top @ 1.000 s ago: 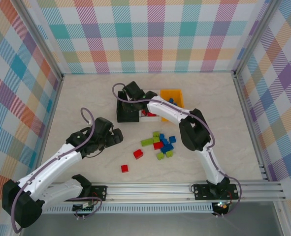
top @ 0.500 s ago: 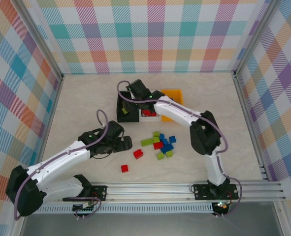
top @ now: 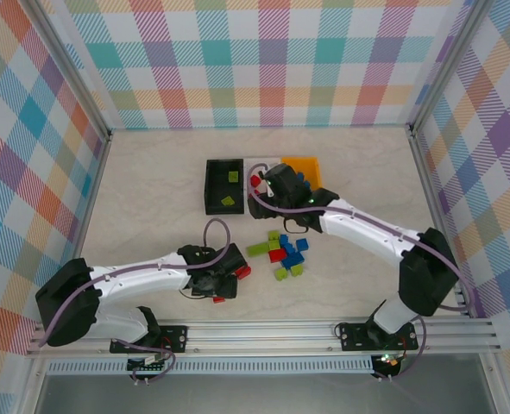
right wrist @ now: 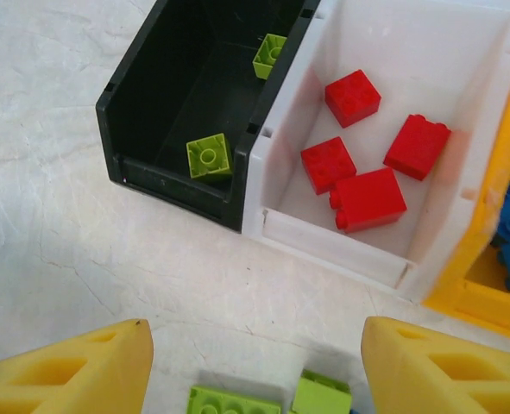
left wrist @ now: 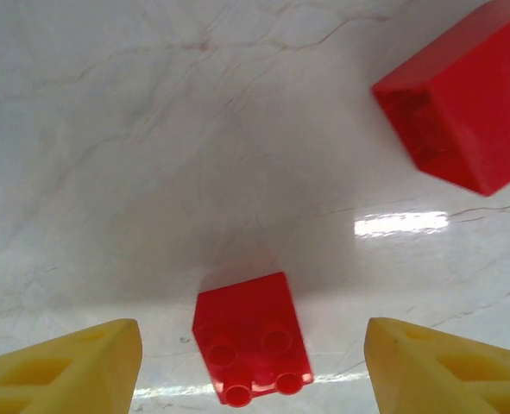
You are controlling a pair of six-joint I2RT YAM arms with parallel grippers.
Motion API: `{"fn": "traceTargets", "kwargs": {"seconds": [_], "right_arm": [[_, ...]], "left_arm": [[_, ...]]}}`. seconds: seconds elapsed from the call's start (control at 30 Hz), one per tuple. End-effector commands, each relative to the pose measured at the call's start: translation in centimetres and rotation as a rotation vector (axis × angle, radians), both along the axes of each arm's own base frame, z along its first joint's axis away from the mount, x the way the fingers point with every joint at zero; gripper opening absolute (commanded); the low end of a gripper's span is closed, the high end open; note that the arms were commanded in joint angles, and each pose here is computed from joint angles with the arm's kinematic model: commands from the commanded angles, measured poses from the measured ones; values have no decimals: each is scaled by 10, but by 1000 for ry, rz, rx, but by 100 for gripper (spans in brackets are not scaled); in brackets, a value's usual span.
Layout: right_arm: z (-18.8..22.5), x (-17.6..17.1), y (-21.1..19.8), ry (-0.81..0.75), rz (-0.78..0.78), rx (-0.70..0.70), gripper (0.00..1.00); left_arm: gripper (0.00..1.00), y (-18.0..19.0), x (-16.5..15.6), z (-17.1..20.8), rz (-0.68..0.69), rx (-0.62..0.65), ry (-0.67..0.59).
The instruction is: Sort the legos into containers by color
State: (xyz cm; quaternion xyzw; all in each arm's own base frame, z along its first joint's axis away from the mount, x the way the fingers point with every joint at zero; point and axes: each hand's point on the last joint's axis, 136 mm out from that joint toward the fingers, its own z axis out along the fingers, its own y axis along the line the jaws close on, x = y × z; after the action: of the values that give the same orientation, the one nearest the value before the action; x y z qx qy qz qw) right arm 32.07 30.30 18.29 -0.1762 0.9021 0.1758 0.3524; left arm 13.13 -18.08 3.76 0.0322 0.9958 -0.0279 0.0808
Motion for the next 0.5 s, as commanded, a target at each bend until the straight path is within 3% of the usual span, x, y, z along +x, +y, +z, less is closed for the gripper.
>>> {"fn": "traceTargets", "kwargs": {"seconds": [0.0, 0.13, 0.47], "right_arm": [[22, 3, -8, -55, -38, 58, 65], [26, 0, -19, -65, -57, 70, 65], [28, -1, -36, -73, -97, 68, 66]], "left_arm": [[67, 17, -15, -17, 13, 78, 60], [66, 22, -19, -34, 11, 110, 85], [37, 16, -10, -30, 1, 128, 53]]}}
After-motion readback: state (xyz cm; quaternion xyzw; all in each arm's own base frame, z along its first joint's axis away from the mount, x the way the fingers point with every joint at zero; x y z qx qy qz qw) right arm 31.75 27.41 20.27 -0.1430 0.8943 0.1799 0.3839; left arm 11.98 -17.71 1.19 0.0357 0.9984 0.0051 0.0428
